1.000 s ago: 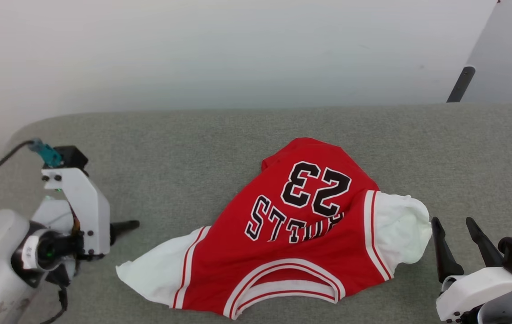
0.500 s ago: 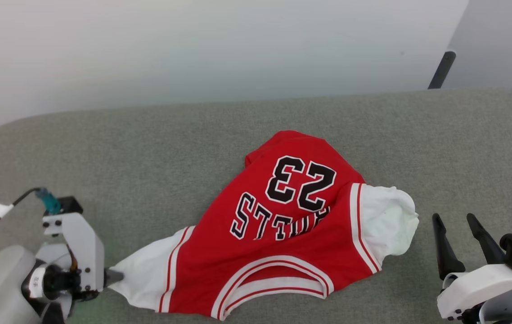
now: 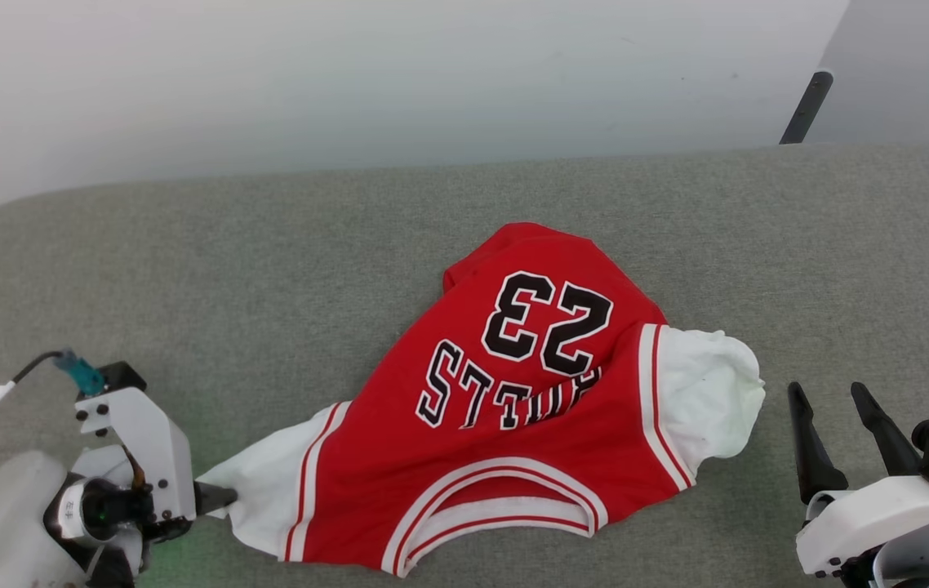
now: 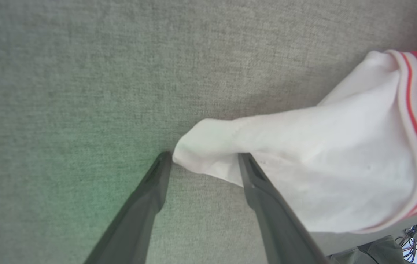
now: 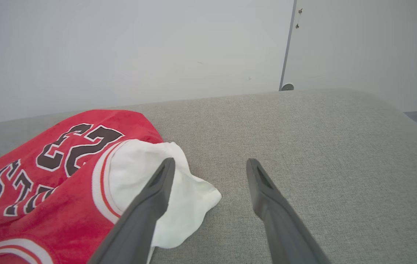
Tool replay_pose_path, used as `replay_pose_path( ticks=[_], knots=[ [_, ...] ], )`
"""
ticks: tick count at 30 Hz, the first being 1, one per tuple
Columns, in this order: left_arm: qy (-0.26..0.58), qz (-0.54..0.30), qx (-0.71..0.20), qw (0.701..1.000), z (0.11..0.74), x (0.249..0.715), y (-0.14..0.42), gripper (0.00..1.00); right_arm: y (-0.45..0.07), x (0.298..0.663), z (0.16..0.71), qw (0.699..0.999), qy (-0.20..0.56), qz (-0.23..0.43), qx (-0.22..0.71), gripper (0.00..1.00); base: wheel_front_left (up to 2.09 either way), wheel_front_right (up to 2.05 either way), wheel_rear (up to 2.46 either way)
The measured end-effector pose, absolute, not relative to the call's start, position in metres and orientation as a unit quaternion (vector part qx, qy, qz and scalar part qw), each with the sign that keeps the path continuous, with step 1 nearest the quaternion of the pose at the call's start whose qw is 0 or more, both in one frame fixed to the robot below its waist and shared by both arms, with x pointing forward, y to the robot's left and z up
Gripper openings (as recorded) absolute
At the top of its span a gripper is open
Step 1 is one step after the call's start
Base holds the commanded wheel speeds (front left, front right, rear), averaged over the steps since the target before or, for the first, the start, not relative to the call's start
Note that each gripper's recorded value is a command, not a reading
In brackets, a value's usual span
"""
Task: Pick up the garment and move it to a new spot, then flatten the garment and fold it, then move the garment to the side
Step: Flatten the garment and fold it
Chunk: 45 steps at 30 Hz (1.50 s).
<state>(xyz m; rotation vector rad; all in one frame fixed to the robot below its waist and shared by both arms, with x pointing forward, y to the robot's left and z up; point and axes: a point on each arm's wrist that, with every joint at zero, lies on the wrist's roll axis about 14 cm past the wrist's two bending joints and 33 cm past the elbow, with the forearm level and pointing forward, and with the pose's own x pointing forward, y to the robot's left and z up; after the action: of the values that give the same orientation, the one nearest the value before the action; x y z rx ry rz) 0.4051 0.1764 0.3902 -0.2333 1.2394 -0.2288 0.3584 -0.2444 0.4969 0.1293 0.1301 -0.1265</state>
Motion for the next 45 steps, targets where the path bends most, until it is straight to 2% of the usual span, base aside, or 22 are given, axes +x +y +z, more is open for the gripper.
replay_pose_path(
  ticks=[1, 2, 3, 8, 14, 27, 43, 44, 45],
  knots=[
    [0.582, -0.108, -0.107, 0.799, 0.389, 0.403, 0.177, 0.43, -0.244, 0.359, 0.497, 0.994, 0.065, -0.063, 0.064, 1.00, 0.00, 0.00, 0.00],
    [0.585, -0.108, -0.108, 0.797, 0.387, 0.402, 0.177, 0.30, -0.244, 0.359, 0.497, 0.994, 0.065, -0.062, 0.064, 1.00, 0.00, 0.00, 0.00],
    [0.590, -0.105, -0.118, 0.792, 0.386, 0.401, 0.176, 0.00, -0.244, 0.360, 0.498, 0.994, 0.064, -0.062, 0.064, 1.00, 0.00, 0.00, 0.00],
    [0.603, -0.112, -0.148, 0.776, 0.383, 0.394, 0.168, 0.00, -0.243, 0.361, 0.497, 0.994, 0.066, -0.060, 0.066, 1.00, 0.00, 0.00, 0.00],
    [0.590, -0.117, -0.140, 0.787, 0.383, 0.398, 0.169, 0.00, -0.240, 0.365, 0.494, 0.992, 0.082, -0.055, 0.077, 1.00, 0.00, 0.00, 0.00],
    [0.555, -0.147, -0.127, 0.809, 0.394, 0.410, 0.157, 0.00, -0.241, 0.374, 0.462, 0.966, 0.247, -0.033, 0.072, 1.00, 0.00, 0.00, 0.00],
    [0.544, -0.171, -0.130, 0.811, 0.387, 0.429, 0.148, 0.00, -0.228, 0.396, 0.397, 0.919, 0.379, -0.021, 0.112, 1.00, 0.00, 0.00, 0.00],
    [0.544, -0.172, -0.131, 0.811, 0.387, 0.429, 0.148, 0.00, -0.228, 0.398, 0.394, 0.916, 0.385, -0.021, 0.114, 0.82, 0.00, 0.00, 0.00],
    [0.544, -0.171, -0.131, 0.811, 0.386, 0.430, 0.149, 0.00, -0.228, 0.399, 0.392, 0.914, 0.390, -0.020, 0.111, 0.40, 0.00, 0.00, 0.00]
  ],
)
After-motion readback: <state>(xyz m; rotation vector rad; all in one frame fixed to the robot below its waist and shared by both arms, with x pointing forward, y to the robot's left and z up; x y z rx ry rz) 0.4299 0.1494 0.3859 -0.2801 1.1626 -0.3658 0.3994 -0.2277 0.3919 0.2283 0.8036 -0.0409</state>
